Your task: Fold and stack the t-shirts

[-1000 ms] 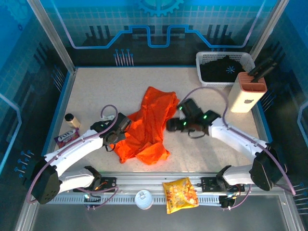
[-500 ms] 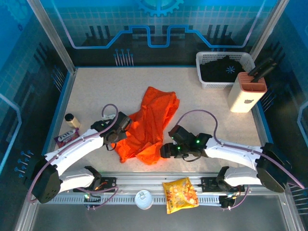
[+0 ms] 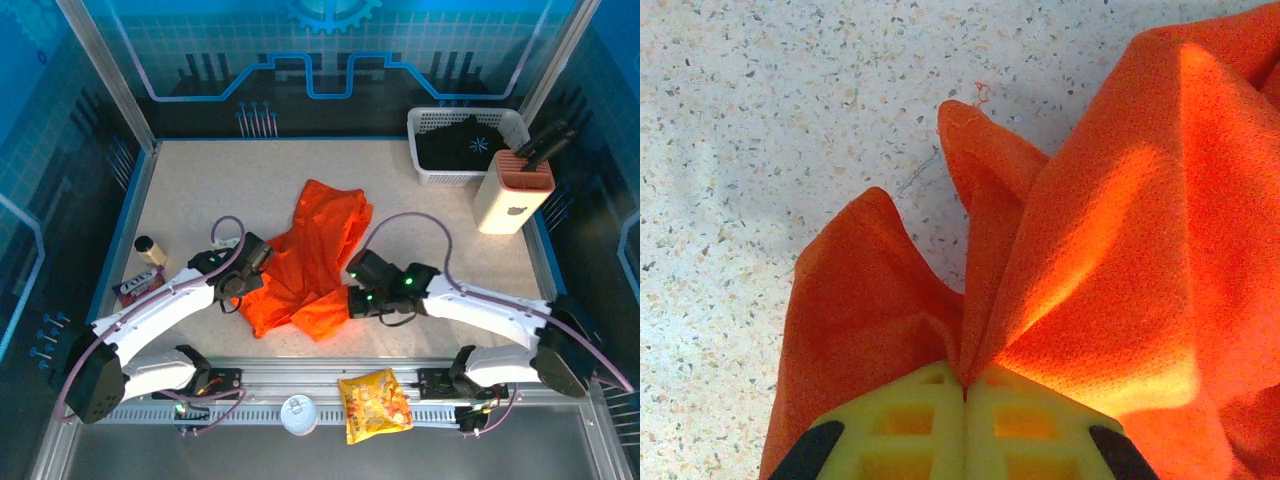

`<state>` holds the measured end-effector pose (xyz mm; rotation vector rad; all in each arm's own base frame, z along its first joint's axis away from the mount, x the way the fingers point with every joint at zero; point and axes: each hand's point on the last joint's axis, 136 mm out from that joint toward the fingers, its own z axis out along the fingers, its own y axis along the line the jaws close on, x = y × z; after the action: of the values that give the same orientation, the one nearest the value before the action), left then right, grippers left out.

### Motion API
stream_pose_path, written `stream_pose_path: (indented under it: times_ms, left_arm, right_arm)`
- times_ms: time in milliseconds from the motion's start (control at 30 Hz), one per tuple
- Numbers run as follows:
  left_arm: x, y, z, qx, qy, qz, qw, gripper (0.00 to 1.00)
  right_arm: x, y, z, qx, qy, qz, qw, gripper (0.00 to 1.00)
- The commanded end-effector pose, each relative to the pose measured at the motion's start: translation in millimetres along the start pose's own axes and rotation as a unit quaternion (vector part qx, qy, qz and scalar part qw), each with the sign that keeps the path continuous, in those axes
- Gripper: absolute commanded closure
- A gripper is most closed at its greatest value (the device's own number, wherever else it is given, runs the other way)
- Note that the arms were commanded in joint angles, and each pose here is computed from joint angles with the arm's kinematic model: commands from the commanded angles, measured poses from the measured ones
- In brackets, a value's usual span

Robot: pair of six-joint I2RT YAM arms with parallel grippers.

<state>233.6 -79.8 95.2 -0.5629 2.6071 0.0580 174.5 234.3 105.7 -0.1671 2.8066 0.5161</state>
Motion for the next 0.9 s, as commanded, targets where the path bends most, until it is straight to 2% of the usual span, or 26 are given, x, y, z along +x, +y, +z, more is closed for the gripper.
stream_pose_path:
  times_ms: [0,133,367,467,567,600,667,733,833,867]
  left_arm:
    - [-1.3,1.6,-2.9,0.004,-0.001,-0.001,1.000,1.00]
    - [0.2,0.9,-0.1,0.005,0.001,-0.003,1.000,1.00]
    - [4.9,-3.8,7.4,0.006,0.013,-0.002,1.000,1.00]
    - [6.6,-5.3,9.8,0.007,0.017,0.000,1.000,1.00]
    - [7.4,-5.9,10.9,0.007,0.019,0.000,1.000,1.00]
    - [7.9,-6.7,11.3,0.009,0.020,0.000,1.000,1.00]
    - [9.7,-8.5,12.0,0.015,0.024,0.000,1.000,1.00]
    - [11.2,-11.7,12.6,0.022,0.028,0.000,0.999,1.00]
    - [13.4,-19.9,13.5,0.036,0.040,0.008,0.999,1.00]
    - [13.9,-23.9,13.2,0.041,0.045,0.013,0.998,0.93]
  right_arm:
    - [-7.2,-78.6,-47.0,0.149,-0.026,0.006,0.988,1.00]
    - [-6.3,-128.0,-71.1,0.192,-0.047,0.048,0.979,1.00]
    - [-5.6,-159.2,-76.2,0.195,-0.079,0.106,0.972,1.00]
    - [-2.0,-158.4,-65.8,0.177,-0.065,0.120,0.975,0.97]
    - [8.1,-151.3,-49.3,0.151,-0.030,0.127,0.980,0.70]
    - [11.5,-146.8,-44.4,0.137,-0.019,0.129,0.982,0.55]
    - [13.1,-137.4,-40.8,0.110,-0.011,0.135,0.985,0.32]
    - [7.1,-123.1,-42.7,0.076,-0.020,0.137,0.987,0.20]
    - [-11.8,-98.9,-43.8,0.025,-0.046,0.133,0.990,0.12]
    - [-21.0,-90.1,-41.8,0.010,-0.054,0.129,0.990,0.02]
